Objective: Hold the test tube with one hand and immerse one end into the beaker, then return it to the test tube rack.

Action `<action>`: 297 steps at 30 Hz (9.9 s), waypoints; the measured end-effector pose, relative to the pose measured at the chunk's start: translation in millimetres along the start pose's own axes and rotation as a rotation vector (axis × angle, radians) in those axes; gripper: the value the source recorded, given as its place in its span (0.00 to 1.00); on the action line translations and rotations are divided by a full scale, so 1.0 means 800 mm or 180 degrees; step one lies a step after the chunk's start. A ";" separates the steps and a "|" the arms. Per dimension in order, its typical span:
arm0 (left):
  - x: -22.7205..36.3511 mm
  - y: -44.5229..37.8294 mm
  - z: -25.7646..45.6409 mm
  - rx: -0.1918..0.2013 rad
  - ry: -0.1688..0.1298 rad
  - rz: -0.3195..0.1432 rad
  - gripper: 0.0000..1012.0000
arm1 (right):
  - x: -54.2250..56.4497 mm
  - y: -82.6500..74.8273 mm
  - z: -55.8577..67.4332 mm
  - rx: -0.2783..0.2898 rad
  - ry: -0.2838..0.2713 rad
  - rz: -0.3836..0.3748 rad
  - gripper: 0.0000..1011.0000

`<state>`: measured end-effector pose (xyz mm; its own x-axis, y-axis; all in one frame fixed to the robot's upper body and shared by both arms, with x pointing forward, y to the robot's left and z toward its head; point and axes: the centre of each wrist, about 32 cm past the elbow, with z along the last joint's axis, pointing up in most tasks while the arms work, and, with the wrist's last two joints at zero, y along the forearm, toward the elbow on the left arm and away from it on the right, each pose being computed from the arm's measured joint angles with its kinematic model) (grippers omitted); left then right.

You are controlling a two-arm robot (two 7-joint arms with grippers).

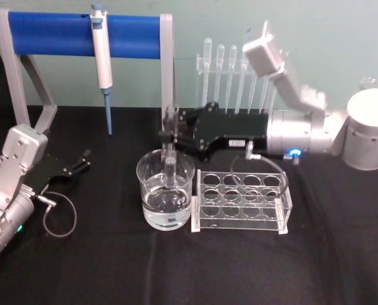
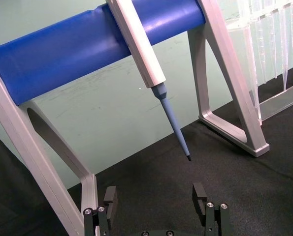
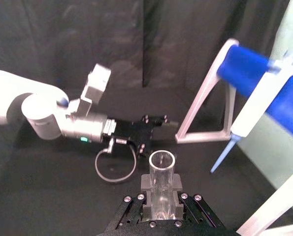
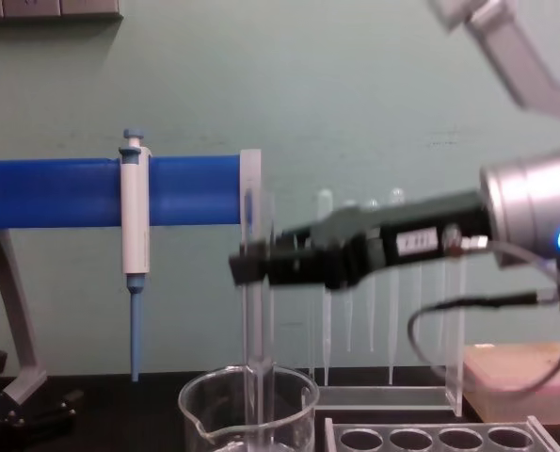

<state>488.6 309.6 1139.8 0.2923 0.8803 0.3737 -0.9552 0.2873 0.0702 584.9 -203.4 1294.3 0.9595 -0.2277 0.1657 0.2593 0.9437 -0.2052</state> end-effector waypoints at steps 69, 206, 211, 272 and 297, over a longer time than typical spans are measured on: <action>0.0000 0.000 0.0000 0.0000 0.0000 0.0000 0.99 | -0.008 0.017 -0.063 -0.0171 0.0271 0.0026 0.23; 0.0000 0.000 0.0000 0.0000 0.0000 0.0000 0.99 | -0.008 0.017 -0.063 -0.0171 0.0272 0.0026 0.23; 0.0000 0.000 0.0000 0.0000 0.0000 0.0000 0.99 | -0.008 0.017 -0.063 -0.0172 0.0272 0.0026 0.23; 0.0000 0.000 0.0000 0.0000 0.0000 0.0000 0.99 | -0.027 -0.147 0.019 0.0120 -0.0254 -0.0359 0.23; 0.0000 0.000 0.0000 0.0000 0.0000 0.0000 0.99 | -0.051 -0.143 -0.048 0.0087 0.0046 -0.0414 0.23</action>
<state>488.6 309.7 1139.8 0.2923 0.8803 0.3737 -0.9552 0.2873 0.0703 520.5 -311.6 1273.7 0.9196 -0.3517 0.1750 0.3787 0.9122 -0.1566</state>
